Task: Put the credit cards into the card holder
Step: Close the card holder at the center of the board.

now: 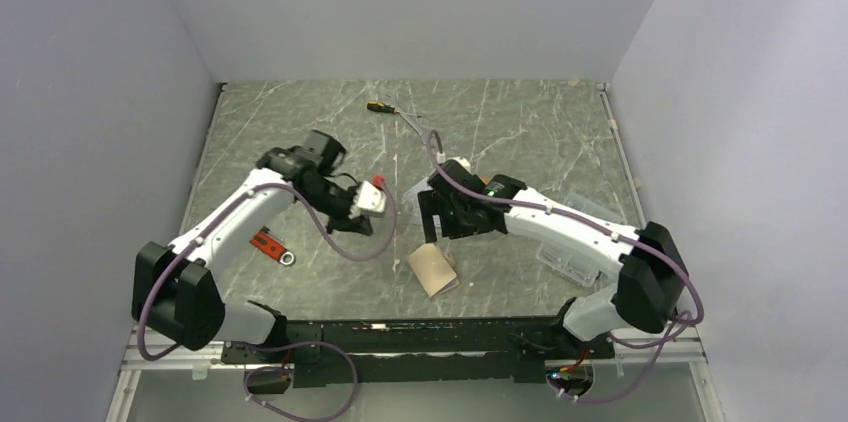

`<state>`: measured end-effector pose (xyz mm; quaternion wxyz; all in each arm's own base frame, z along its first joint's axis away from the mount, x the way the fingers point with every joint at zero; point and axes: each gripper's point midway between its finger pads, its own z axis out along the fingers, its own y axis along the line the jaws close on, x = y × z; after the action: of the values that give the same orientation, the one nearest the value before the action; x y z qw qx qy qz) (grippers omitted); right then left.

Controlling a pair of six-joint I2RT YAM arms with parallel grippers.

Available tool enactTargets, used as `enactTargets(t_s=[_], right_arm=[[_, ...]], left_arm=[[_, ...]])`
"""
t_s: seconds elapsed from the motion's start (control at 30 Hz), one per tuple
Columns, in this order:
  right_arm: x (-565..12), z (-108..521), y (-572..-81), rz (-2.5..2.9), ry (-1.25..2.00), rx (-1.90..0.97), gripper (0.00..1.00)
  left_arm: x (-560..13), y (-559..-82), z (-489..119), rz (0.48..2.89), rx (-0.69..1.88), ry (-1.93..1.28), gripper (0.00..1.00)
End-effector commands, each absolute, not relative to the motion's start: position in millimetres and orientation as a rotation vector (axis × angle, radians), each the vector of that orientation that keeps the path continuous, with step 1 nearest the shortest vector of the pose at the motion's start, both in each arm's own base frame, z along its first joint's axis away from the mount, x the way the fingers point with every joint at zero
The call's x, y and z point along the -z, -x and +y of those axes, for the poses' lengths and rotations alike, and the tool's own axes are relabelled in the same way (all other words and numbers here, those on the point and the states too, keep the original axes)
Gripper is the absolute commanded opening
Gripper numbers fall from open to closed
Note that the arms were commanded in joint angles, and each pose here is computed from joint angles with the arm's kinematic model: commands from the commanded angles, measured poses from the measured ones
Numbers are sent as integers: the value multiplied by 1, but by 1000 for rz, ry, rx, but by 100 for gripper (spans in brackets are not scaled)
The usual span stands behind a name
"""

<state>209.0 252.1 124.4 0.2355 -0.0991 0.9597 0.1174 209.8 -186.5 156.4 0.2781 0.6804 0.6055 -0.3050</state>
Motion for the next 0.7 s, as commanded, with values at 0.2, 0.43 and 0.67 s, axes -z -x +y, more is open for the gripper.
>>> enactTargets(t_s=[0.2,0.43,0.67], right_arm=[[-76,280,-189,2745,365,-505,63],[-58,272,-189,2803,307,-534,44],[-54,252,-195,2819,231,-537,33]], left_arm=[[-110,-156,-267,1435,940,-2102,10],[-52,-150,-268,1409,816,-2403,2],[-32,-168,-281,1291,642,-2497,0]])
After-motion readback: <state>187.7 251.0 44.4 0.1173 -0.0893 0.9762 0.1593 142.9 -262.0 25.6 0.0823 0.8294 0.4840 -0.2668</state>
